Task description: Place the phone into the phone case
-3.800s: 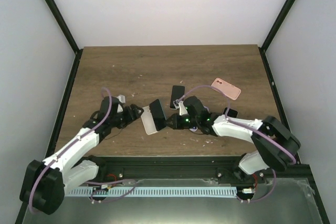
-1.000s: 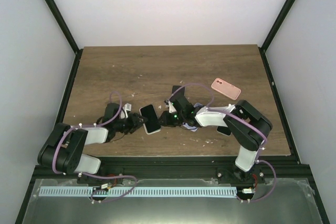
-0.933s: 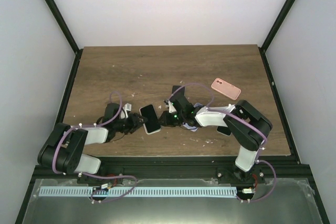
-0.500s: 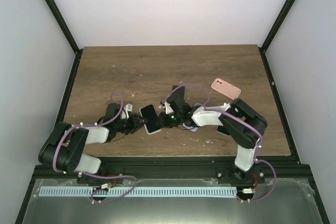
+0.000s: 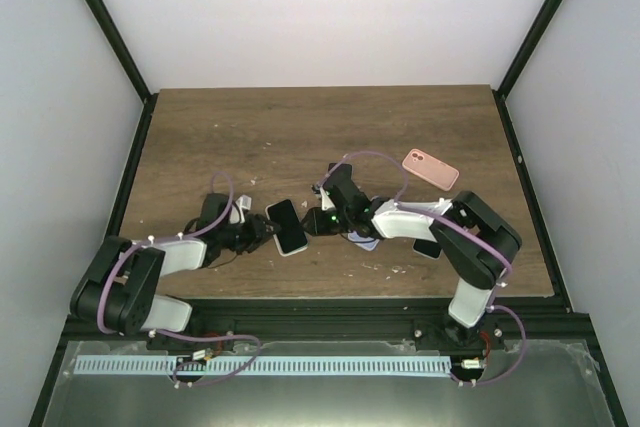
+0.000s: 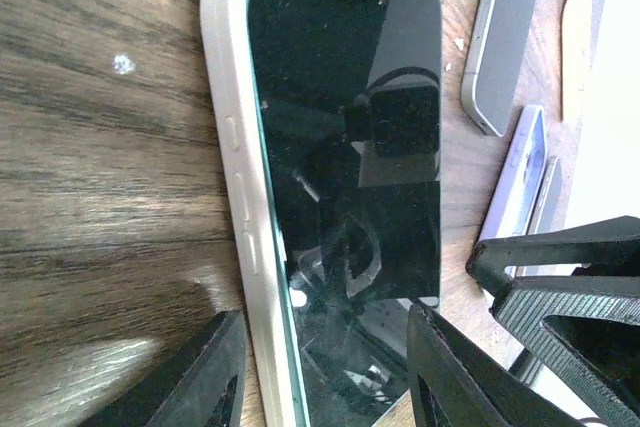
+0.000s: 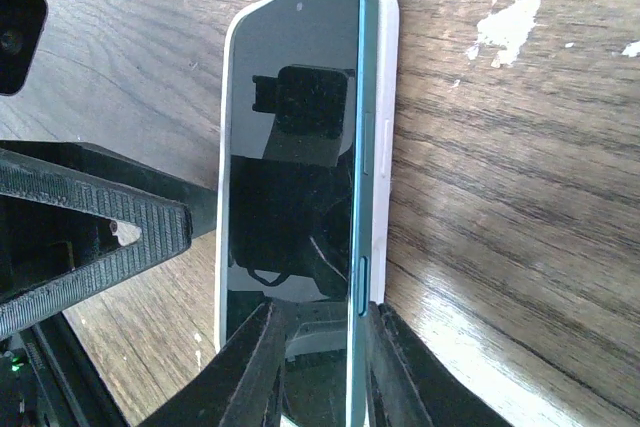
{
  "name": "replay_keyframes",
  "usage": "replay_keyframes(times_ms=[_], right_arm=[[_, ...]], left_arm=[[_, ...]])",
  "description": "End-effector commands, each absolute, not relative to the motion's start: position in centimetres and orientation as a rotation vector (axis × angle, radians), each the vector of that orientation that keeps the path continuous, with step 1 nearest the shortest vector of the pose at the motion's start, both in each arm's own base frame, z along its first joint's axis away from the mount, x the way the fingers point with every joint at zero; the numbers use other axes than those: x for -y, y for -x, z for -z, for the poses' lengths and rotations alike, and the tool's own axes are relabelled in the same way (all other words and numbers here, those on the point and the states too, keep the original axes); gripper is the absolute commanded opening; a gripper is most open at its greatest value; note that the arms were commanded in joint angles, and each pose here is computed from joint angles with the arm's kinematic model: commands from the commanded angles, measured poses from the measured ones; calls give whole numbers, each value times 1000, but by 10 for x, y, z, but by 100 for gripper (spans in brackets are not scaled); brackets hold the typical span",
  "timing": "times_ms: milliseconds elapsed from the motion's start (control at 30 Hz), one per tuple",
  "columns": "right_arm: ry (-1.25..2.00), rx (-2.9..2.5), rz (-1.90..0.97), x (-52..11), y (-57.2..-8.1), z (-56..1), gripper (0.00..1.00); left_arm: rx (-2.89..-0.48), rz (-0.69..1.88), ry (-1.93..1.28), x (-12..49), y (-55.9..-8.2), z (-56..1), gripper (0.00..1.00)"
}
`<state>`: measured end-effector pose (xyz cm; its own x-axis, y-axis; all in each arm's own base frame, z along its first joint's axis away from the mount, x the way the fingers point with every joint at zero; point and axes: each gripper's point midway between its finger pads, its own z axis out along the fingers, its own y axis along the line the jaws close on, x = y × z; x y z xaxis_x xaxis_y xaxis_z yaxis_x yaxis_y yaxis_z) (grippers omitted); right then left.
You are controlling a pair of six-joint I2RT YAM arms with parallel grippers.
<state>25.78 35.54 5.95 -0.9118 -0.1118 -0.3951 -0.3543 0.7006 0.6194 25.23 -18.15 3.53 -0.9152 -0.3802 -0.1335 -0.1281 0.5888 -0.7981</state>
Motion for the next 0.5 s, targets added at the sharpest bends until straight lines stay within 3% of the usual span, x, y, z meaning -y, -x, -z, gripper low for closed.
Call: replay_keyframes(times_ms=[0,467], right_arm=[[407,-2567,-1086,-365,-260,-60,24],[456,-2568,-1200,-382,-253,-58,12]], left_arm=[[-2540,1201,392,180,-257,-32,47],[-2535,1251,379,186,-257,-33,41]])
